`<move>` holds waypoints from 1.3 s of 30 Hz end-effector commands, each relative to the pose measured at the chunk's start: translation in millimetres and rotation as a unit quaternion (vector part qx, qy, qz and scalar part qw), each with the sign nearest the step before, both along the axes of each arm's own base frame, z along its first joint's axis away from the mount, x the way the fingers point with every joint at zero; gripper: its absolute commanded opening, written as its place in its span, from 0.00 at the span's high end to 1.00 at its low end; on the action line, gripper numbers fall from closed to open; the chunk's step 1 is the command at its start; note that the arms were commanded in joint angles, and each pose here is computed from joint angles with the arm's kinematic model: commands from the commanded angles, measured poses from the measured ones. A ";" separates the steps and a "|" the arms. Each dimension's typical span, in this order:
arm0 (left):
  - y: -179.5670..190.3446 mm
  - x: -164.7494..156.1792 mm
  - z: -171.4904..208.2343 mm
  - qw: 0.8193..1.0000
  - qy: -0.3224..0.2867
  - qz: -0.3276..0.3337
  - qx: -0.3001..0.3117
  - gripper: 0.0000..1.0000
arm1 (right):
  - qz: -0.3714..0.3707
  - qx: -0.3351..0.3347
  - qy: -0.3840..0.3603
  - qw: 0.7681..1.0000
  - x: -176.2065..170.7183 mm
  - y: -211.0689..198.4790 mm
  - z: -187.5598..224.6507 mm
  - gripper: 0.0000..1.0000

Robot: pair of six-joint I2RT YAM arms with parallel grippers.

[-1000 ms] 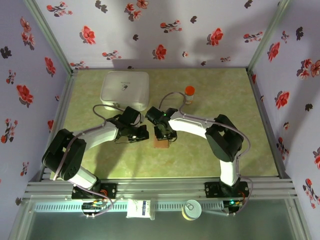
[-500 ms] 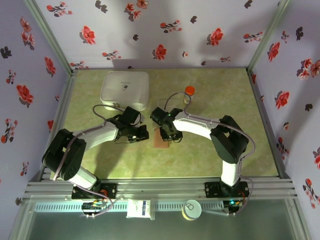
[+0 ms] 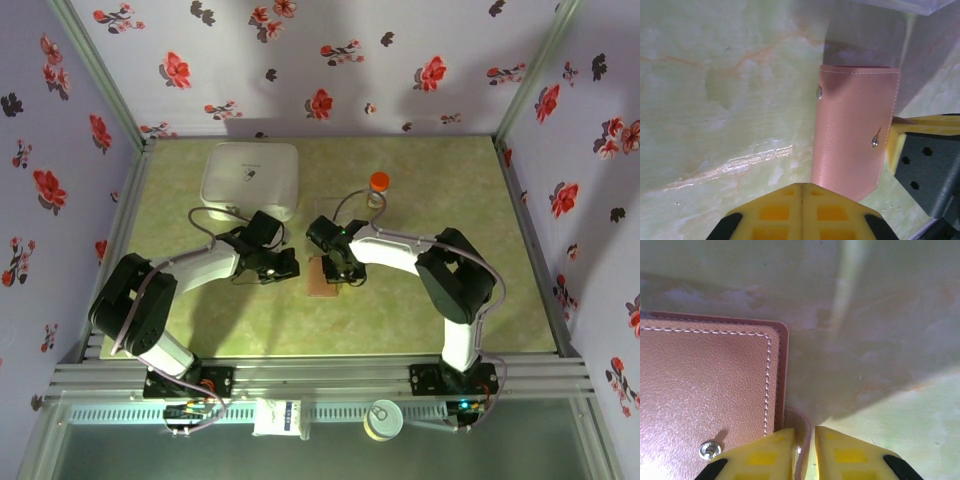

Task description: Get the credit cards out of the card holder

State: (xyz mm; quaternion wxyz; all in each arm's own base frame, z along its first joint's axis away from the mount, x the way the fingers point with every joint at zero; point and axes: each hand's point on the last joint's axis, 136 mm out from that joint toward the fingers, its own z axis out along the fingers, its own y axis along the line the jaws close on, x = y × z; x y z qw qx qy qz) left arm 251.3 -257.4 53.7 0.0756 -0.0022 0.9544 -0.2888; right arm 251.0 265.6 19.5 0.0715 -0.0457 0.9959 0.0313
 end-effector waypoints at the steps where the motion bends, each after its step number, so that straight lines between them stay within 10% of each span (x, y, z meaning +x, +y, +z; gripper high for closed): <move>1: -3.3 0.8 2.3 1.000 0.008 -0.002 0.002 1.00 | -0.002 0.011 0.013 1.000 -0.5 2.2 -11.6 0.83; 39: 24.9 6.8 33.4 0.998 -0.050 0.018 0.025 0.88 | 0.106 -0.017 -0.040 0.993 -4.2 20.6 88.7 0.92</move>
